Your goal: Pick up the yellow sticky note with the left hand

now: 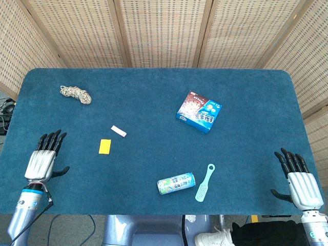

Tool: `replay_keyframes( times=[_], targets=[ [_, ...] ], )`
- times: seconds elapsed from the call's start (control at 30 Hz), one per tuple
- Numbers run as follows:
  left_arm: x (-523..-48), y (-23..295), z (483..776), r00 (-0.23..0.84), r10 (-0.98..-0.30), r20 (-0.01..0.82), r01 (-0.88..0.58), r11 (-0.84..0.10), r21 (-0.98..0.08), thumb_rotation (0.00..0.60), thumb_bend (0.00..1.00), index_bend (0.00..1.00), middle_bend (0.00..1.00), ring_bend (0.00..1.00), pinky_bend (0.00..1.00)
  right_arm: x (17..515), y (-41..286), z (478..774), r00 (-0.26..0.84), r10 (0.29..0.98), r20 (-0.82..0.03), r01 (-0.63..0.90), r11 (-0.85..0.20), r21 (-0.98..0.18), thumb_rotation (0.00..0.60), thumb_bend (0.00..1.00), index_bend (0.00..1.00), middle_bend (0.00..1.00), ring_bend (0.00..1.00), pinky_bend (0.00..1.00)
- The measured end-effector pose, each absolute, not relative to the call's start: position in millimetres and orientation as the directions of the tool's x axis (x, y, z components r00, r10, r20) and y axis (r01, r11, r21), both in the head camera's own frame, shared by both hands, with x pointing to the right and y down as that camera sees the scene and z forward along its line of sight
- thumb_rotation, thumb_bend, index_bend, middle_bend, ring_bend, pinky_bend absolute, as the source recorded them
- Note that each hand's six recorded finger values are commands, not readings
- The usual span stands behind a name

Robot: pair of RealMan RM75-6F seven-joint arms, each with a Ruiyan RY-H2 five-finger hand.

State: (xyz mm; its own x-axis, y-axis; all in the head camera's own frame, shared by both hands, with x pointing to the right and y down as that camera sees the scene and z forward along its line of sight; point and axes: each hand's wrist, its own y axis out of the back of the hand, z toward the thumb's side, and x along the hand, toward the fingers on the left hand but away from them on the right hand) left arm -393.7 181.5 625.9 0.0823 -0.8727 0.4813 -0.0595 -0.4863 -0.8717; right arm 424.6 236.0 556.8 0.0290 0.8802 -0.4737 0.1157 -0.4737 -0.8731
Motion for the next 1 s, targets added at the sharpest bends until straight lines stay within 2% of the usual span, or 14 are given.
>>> replay_keyframes(
  times=[0.13, 0.43, 0.73, 1.0],
  targets=[
    [-378, 169, 650, 0.098, -0.857, 0.506, -0.029, -0.51, -0.86, 0.6, 0.28, 0.0, 0.0, 0.0, 0.0, 426, 235, 556, 0.029, 0.88, -0.475, 0.125, -0.474, -0.872, 0.6, 0.0, 0.0, 0.0, 0.0, 0.0],
    [-350, 155, 686, 0.116, -0.83, 0.545, 0.038, -0.545, -0.838, 0.6, 0.29, 0.0, 0.0, 0.0, 0.0, 428, 235, 557, 0.029, 0.875, -0.483, 0.142, -0.482, -0.865, 0.6, 0.0, 0.0, 0.0, 0.0, 0.0],
    [-319, 155, 712, 0.139, -0.803, 0.58, 0.056, -0.578, -0.814, 0.6, 0.29, 0.0, 0.0, 0.0, 0.0, 429, 235, 559, 0.027, 0.871, -0.491, 0.151, -0.489, -0.859, 0.6, 0.0, 0.0, 0.0, 0.0, 0.0],
    [-308, 153, 722, 0.142, -0.801, 0.581, 0.089, -0.575, -0.814, 0.6, 0.29, 0.0, 0.0, 0.0, 0.0, 434, 234, 559, 0.019, 0.868, -0.497, 0.169, -0.493, -0.854, 0.6, 0.0, 0.0, 0.0, 0.0, 0.0]
  ],
)
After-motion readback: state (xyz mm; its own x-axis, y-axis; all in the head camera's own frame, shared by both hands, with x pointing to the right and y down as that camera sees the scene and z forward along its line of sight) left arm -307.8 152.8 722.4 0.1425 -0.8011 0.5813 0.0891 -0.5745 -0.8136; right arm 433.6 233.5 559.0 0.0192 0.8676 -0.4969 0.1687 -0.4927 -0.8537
